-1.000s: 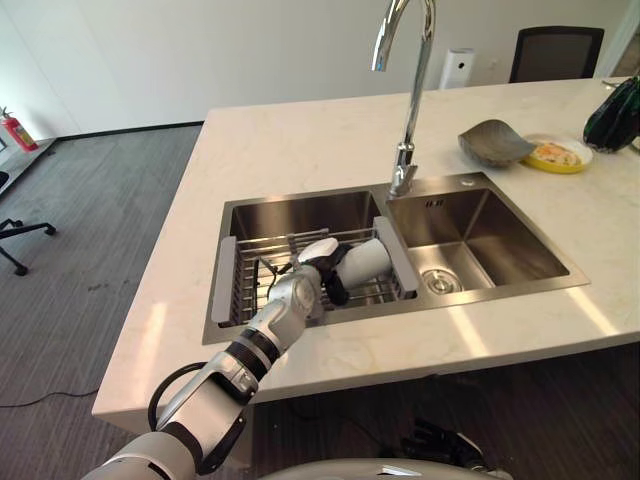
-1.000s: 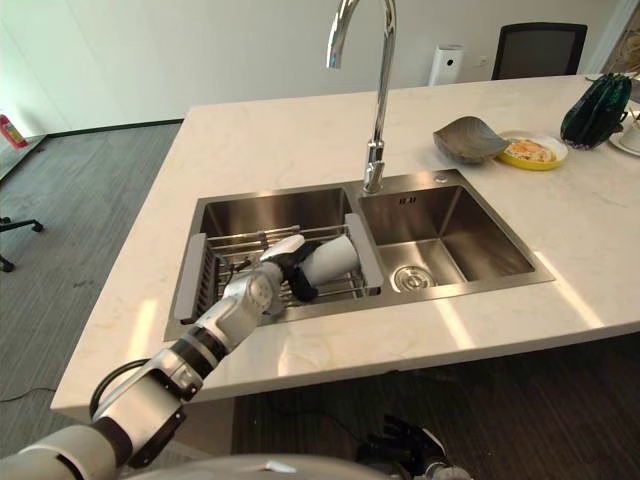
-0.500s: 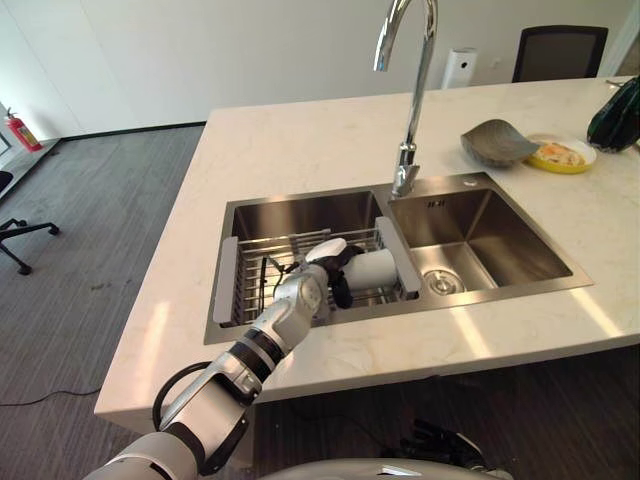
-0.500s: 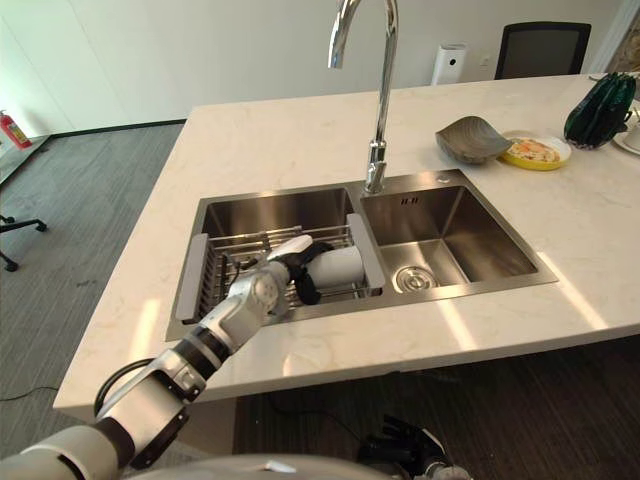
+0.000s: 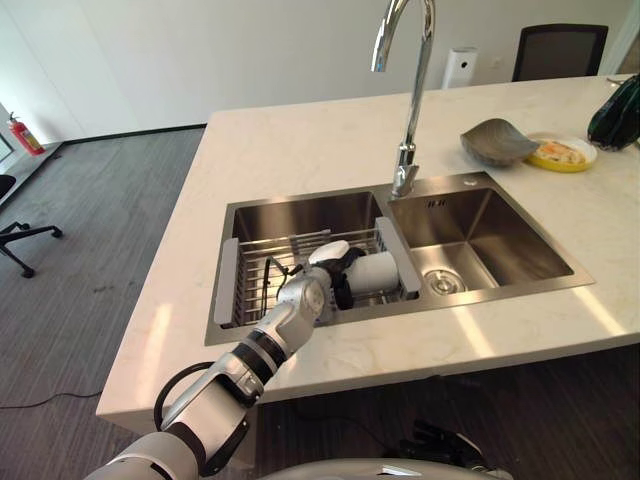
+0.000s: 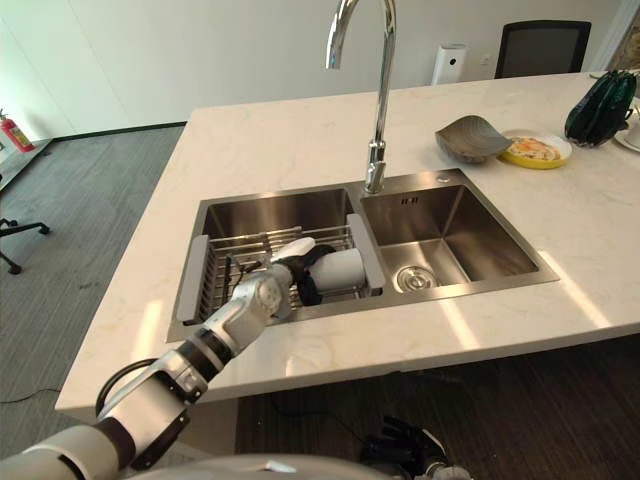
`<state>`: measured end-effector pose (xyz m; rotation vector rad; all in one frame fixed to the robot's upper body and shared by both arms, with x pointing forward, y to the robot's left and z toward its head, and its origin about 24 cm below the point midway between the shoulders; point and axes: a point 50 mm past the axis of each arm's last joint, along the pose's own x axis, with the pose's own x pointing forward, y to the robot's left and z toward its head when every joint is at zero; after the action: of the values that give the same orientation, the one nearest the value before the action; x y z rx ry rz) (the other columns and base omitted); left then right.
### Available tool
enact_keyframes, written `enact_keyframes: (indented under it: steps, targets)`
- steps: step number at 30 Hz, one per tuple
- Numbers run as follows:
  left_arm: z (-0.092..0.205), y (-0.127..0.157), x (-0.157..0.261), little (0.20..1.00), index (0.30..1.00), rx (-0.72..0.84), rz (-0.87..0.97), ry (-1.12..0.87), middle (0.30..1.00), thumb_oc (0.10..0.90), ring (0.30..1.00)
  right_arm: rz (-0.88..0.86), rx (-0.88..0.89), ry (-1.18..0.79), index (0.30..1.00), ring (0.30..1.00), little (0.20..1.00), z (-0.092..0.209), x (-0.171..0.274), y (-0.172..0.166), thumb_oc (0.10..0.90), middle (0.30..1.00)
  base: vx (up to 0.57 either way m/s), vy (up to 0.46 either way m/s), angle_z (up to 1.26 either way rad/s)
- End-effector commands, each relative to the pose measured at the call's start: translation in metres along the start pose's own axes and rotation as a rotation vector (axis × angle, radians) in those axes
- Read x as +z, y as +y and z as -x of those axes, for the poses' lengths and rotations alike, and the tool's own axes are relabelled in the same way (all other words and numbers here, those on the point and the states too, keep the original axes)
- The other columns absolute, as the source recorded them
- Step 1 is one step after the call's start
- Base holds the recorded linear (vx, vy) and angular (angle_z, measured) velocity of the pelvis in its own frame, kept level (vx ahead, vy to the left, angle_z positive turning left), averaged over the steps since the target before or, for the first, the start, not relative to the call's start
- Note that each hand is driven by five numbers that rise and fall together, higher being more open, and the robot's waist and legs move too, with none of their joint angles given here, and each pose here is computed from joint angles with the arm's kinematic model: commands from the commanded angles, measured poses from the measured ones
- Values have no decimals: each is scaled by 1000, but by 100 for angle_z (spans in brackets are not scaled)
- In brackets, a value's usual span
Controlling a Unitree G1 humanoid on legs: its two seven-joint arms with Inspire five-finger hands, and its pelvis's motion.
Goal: Place the dishes in the dishwasher.
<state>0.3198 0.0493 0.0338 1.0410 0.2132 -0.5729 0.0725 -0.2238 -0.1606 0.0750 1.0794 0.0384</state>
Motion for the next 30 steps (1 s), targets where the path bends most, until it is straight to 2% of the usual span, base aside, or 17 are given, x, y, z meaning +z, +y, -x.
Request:
enact_keyframes:
  steps: [1,3,4,5,6,14,20,27,30]
  targets:
    - [-10,34,63,900,900,98,-94,-173,900,800,900,4,11,19,900,900,900,2,-2,-6,800,900,0,0,0]
    - [-10,33,65,900,900,86,-108,-182,900,800,900,1,9,18,900,900,900,2,-2,-7,800,900,0,0,0]
    - [-9,32,65,568,568,74,-117,-186,568,579,568,0,9,19,900,900,900,2,-2,-7,800,900,0,0,0]
    - [-9,32,65,568,568,74,-117,-186,568,579,568,0,9,19,900,900,900,2,-2,-7,800,900,0,0,0]
    - [-9,32,65,300,300,68,-117,-186,300,400,300,1,7,20,900,900,900,2,-2,-7,800,900,0,0,0]
    - [-9,27,67,300,300,37,-154,-215,300,400,300,7,12,24,900,900,900,3,-4,-7,800,900,0,0,0]
    - [-1,37,71,300,300,80,-174,-304,300,400,300,29,12,43,900,900,900,4,-7,-7,800,900,0,0,0]
    - [20,79,70,300,300,313,18,-452,300,400,300,32,9,58,900,900,900,4,-12,-4,800,900,0,0,0]
    - [41,104,73,300,300,450,95,-558,300,400,300,28,18,63,900,900,900,4,-13,-2,800,900,0,0,0]
